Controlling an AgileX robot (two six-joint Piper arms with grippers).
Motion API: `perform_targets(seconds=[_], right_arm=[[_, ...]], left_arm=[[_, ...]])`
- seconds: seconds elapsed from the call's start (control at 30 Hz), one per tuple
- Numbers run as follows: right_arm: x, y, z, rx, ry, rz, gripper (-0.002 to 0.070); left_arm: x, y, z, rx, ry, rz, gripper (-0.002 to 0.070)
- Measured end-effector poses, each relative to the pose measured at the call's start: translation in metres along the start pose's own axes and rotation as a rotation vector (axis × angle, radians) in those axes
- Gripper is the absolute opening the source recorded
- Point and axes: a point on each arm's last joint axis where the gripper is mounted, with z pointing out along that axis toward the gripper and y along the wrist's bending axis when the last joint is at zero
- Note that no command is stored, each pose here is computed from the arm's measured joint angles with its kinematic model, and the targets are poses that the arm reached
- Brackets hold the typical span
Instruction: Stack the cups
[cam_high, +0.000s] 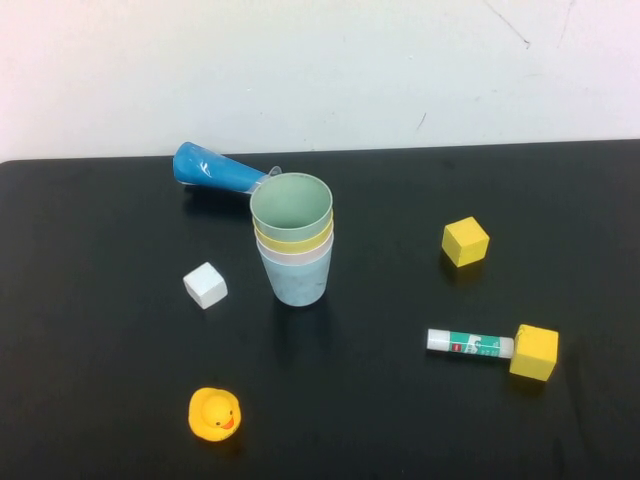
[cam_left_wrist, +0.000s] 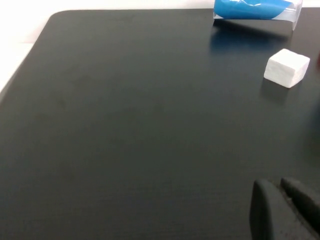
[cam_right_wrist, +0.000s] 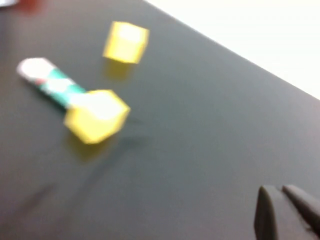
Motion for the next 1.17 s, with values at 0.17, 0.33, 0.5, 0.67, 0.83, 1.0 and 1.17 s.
perform_targets(seconds=[0.17, 0.33, 0.5, 0.67, 0.83, 1.0, 1.17], right_arm=[[0.043, 0.007, 0.012, 0.167, 0.027, 0.089, -0.0001], [0.072, 0.018, 0.014, 0.236, 0.028, 0.173, -0.0001], [0.074, 0.018, 0.012, 0.259, 0.024, 0.216, -0.0001], [0.074, 0.018, 0.012, 0.259, 0.020, 0.223, -0.0001], [0.074, 0.018, 0.012, 0.259, 0.019, 0.223, -0.0001], [0.074, 0.019, 0.012, 0.259, 0.024, 0.247, -0.0001], [0.075, 0.019, 0.011, 0.260, 0.024, 0.325, -0.0001]], left_arm=[[0.000, 0.000, 0.000, 0.000, 0.000, 0.000, -0.0001], [0.000, 0.000, 0.000, 0.000, 0.000, 0.000, -0.0001], [0.000, 0.000, 0.000, 0.001, -0.002, -0.002, -0.0001], [0.000, 0.000, 0.000, 0.001, -0.002, -0.002, -0.0001], [0.000, 0.000, 0.000, 0.001, -0.002, -0.002, -0.0001], [0.000, 0.000, 0.000, 0.001, -0.002, -0.002, -0.0001], [0.000, 0.000, 0.000, 0.001, -0.002, -0.004, -0.0001]])
